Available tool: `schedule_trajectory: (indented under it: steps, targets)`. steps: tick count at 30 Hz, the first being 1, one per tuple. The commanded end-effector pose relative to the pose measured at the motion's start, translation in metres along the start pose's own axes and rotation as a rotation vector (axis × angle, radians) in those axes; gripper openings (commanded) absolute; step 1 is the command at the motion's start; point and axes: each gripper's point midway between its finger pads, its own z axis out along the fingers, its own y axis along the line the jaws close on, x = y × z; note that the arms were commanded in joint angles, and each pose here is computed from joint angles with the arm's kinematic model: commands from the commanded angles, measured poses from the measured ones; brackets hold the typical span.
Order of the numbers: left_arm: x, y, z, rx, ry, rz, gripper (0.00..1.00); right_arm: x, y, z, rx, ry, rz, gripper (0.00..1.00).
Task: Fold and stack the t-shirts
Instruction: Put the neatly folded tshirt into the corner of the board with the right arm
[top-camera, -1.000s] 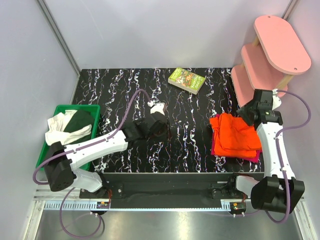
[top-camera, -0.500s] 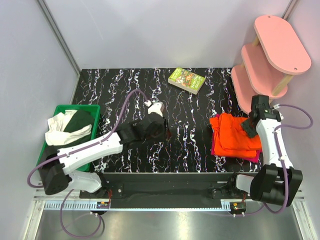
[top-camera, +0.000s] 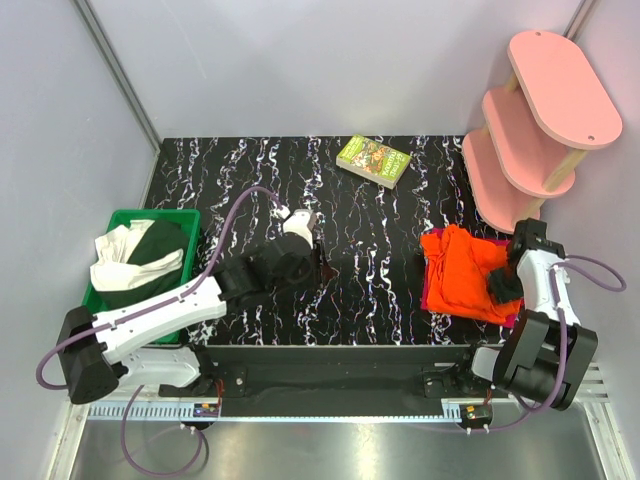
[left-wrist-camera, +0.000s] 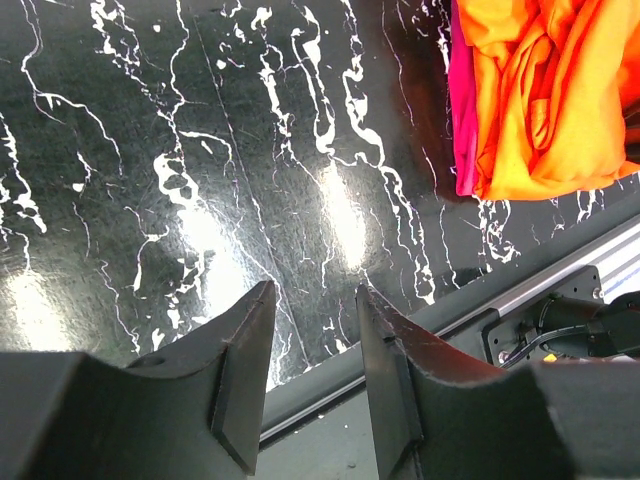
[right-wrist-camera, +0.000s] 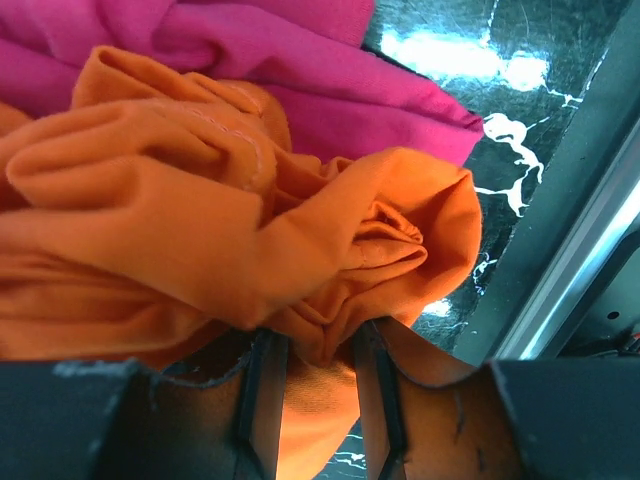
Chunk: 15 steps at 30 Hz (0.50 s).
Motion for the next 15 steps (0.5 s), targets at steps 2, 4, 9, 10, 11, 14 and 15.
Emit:
schedule_trajectory:
  steps: [2,4,9,10,11,14,15]
  targets:
    - [-0.013,-0.003,-0.012,0.030,-0.058,0.024,0.43,0.019,-0.018,0.015,0.057,0.080,0.026,0.38]
    - [-0.012,-0.001,-0.015,0.023,-0.056,0.027,0.43,0.021,-0.020,0.017,0.058,0.093,0.036,0.37]
    - [-0.013,0.002,-0.020,0.023,-0.068,0.035,0.44,0.002,0.000,-0.008,-0.076,0.020,0.023,0.36]
    - [-0.014,0.003,-0.020,0.022,-0.068,0.037,0.44,-0.006,0.011,-0.024,-0.164,-0.022,0.011,0.36]
    - [-0.013,0.002,-0.020,0.024,-0.067,0.041,0.45,-0.016,0.021,-0.036,-0.237,-0.067,-0.025,0.38]
    - [-0.012,-0.002,-0.017,0.040,-0.053,0.056,0.46,-0.040,0.050,-0.084,-0.410,-0.171,-0.104,0.41]
    - [-0.011,-0.004,-0.015,0.045,-0.044,0.058,0.46,-0.050,0.058,-0.102,-0.430,-0.215,-0.112,0.41]
